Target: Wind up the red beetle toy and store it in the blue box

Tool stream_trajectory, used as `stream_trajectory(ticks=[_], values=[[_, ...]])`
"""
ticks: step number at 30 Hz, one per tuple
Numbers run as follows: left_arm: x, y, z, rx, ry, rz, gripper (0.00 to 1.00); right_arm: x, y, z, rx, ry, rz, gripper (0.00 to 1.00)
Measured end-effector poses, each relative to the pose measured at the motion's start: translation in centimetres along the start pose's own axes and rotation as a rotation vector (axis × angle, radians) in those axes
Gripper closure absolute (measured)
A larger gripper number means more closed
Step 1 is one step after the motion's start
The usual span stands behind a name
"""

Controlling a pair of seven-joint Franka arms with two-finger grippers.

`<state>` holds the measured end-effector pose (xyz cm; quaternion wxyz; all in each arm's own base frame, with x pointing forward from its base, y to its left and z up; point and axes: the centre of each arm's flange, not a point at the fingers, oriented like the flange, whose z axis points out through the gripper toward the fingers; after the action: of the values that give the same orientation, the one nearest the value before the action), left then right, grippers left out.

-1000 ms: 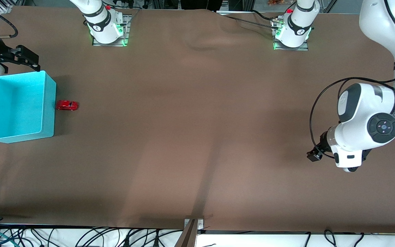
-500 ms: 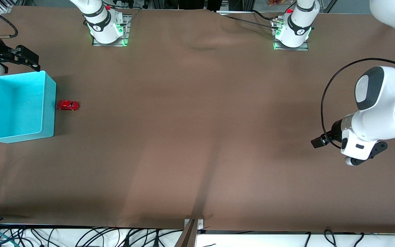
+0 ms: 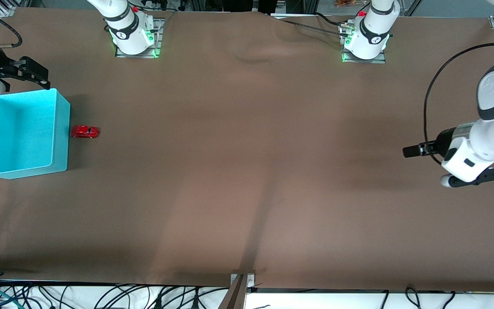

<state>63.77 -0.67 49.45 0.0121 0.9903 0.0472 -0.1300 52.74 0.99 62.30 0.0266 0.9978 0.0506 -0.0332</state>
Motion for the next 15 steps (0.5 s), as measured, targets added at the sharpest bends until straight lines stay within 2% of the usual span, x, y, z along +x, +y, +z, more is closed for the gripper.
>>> stream_trajectory(ticks=[7, 15], values=[[-1.1, 0.0, 0.2, -0.007, -0.005, -0.002, 0.00, 0.0, 0.1, 0.0, 0.000, 0.000, 0.002, 0.00], [-2.6, 0.3, 1.2, -0.003, 0.069, -0.002, 0.00, 0.0, 0.1, 0.0, 0.000, 0.000, 0.002, 0.00]])
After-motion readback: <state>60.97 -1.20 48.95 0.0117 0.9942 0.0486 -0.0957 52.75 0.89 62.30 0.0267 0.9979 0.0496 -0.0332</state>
